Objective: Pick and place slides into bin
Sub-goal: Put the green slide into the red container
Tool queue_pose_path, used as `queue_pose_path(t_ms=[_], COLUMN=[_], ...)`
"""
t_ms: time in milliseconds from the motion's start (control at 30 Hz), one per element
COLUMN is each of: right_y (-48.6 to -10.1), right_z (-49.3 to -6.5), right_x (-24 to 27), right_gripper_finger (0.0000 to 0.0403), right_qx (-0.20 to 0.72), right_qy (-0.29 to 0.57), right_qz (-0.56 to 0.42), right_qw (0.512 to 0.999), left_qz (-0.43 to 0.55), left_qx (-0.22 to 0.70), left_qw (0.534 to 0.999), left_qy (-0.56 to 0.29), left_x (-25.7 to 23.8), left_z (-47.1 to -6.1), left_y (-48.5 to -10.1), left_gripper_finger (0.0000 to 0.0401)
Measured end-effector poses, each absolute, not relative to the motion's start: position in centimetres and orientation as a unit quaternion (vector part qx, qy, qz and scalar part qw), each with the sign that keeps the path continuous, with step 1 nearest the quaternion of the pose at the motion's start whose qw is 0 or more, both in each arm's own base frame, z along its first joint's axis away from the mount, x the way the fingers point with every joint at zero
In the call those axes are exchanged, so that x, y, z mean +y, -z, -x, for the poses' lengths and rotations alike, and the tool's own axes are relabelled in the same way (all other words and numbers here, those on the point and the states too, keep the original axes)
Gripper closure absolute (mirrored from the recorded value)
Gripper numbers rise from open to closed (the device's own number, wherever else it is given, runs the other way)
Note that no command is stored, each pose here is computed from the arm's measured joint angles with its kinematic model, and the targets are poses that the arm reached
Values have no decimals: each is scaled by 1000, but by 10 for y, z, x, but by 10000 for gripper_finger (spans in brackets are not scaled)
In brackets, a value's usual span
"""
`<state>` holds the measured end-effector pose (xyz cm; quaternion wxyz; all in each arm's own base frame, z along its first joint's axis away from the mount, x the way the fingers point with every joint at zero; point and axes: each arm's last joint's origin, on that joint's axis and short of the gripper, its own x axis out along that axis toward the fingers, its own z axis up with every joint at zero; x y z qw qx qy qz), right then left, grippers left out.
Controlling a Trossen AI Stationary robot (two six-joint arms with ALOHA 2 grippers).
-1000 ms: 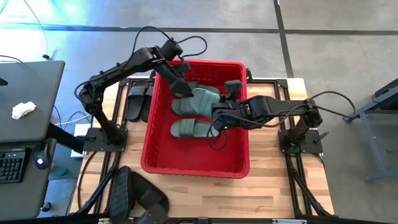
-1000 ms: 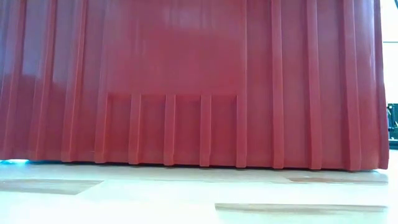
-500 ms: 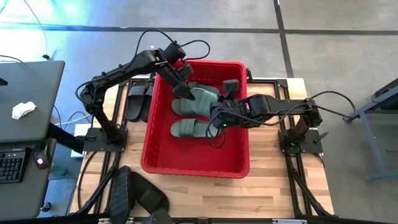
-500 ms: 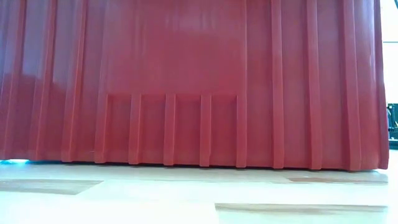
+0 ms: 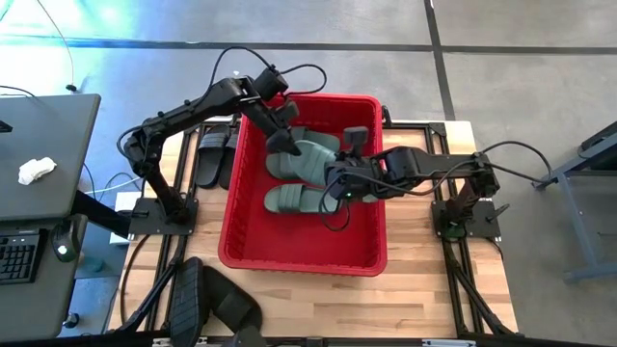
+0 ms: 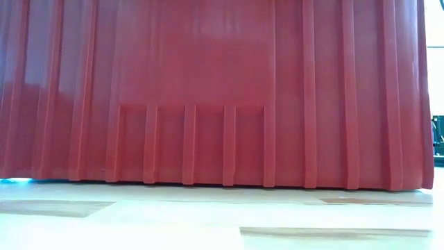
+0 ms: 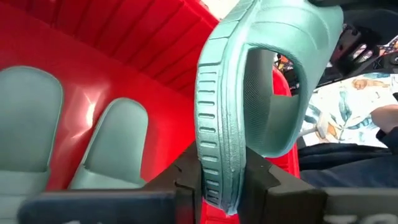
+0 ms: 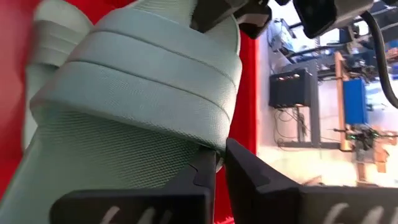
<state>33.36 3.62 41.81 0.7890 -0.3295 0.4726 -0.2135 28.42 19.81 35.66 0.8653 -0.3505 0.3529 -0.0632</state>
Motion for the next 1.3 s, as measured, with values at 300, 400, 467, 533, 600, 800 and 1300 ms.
queue_pose_path(t_ms=[300, 400, 467, 533, 600, 800, 1300], right_y=[-419, -421, -427, -434, -442, -460, -466], right_z=[-325, -313, -302, -291, -281, -256, -240], right_x=[38, 39, 39, 38, 37, 30, 16], right_gripper_finger=[277, 245, 234, 230, 232, 245, 259], right_qx=[487, 504, 502, 495, 484, 465, 479], right_qy=[182, 192, 212, 221, 219, 179, -19], right_qz=[288, 284, 281, 268, 248, 187, 62], right_qw=[804, 793, 790, 796, 810, 847, 876], left_qz=[328, 324, 314, 294, 273, 245, 256], left_qx=[416, 458, 497, 536, 569, 612, 601], left_qw=[848, 828, 809, 791, 775, 750, 733], left_qy=[29, 8, -13, -29, -41, -61, -190], left_x=[189, 181, 175, 165, 155, 119, 57], left_z=[-272, -264, -257, -253, -252, -265, -291], left_y=[-353, -353, -352, -353, -352, -353, -353], left_gripper_finger=[375, 365, 363, 369, 374, 374, 375])
